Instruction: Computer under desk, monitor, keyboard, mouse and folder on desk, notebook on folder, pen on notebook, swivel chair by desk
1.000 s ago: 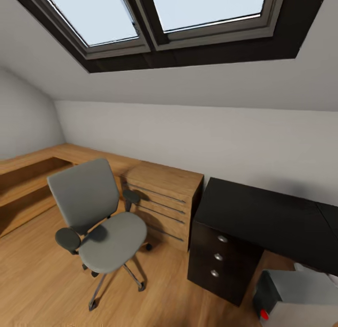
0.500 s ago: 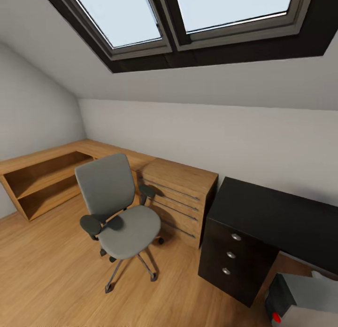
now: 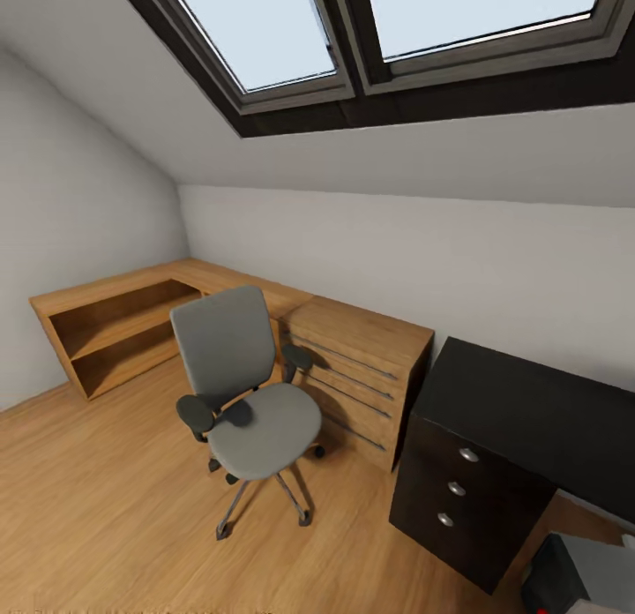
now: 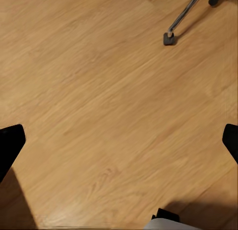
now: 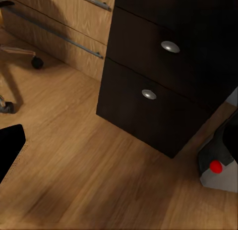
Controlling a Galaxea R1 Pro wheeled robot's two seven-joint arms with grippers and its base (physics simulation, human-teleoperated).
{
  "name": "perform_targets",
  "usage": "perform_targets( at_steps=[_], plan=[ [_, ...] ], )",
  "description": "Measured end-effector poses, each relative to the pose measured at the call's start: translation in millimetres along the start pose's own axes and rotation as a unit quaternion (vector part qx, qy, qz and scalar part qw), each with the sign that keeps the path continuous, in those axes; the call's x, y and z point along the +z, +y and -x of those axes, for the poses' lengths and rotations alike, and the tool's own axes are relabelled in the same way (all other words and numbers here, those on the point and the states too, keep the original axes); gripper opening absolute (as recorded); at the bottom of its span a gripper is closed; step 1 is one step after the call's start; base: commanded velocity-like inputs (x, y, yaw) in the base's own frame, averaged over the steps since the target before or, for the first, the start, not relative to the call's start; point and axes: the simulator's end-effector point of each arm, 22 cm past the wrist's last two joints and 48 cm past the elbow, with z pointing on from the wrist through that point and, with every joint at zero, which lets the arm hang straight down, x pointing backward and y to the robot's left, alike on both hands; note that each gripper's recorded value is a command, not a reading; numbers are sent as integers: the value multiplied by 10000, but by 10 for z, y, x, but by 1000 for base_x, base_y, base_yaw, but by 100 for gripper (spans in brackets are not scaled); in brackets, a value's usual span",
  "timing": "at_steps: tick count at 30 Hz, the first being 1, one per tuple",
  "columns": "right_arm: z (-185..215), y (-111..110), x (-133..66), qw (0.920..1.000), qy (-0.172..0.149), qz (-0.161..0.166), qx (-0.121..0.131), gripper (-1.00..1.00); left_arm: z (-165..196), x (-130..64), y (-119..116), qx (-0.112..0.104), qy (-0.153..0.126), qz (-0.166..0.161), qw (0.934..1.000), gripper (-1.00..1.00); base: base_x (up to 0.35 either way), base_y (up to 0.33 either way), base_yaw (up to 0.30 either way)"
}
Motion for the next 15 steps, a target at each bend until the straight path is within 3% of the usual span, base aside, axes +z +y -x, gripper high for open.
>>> perform_targets(
  at_steps=[11,15],
  plan=[
    [-1,-16,2,10000,-1,-17,-7,100,-7,-2,-13,-2,15,-15,10000,100,1,0,277],
    [1,-14,-1,10000,-5,-12,-10,100,-4,-2,-5,-1,7,-12,10000,100,184,37,278]
  ],
)
